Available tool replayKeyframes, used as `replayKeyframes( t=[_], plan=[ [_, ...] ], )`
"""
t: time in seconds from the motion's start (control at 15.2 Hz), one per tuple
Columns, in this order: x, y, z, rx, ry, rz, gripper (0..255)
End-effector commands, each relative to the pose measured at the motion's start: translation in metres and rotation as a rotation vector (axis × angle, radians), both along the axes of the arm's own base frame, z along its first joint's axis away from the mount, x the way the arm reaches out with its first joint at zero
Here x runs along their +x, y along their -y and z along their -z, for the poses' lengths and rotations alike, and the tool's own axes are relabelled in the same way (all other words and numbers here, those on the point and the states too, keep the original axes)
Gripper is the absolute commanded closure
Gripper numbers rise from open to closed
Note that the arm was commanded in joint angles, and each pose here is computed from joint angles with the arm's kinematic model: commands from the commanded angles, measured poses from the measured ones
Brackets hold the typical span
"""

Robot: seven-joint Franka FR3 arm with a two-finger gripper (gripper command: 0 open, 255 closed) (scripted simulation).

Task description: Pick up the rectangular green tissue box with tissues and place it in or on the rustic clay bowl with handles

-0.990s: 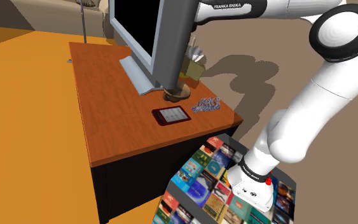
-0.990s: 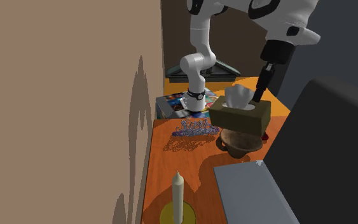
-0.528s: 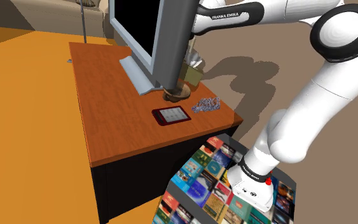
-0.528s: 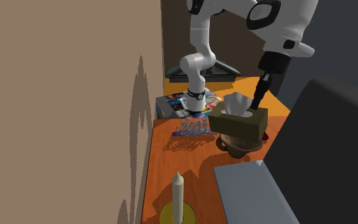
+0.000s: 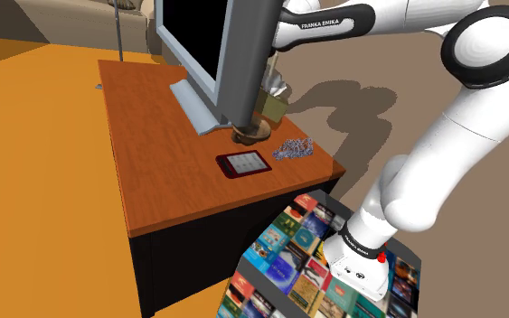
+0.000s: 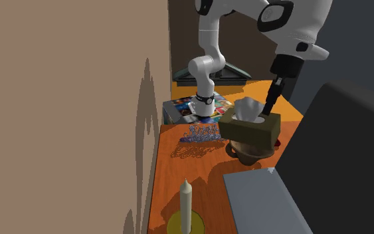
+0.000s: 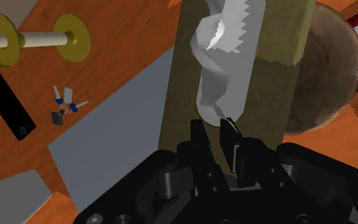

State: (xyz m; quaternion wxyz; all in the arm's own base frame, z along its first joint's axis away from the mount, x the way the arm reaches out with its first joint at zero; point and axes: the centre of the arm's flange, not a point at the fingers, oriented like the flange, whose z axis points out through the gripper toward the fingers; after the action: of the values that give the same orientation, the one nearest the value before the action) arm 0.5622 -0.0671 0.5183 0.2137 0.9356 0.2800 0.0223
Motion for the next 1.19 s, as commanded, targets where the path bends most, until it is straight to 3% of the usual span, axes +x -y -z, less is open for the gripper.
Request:
replayKeyframes(
  t=[0.0,0.07,0.33,0.59,1.12],
  plan=[
    [0.014,-0.033,0.055,-0.007,-0.100,-0.035,0],
    [0.003,-0.035,0.050,-0.009,-0.102,-0.036,0],
    [0.015,-0.017,0.057,-0.004,-0.101,-0.034,0],
    [0.011,-0.037,0.011,-0.004,-0.101,-0.034,0],
    [0.011,-0.037,0.011,-0.004,-0.101,-0.034,0]
  ],
)
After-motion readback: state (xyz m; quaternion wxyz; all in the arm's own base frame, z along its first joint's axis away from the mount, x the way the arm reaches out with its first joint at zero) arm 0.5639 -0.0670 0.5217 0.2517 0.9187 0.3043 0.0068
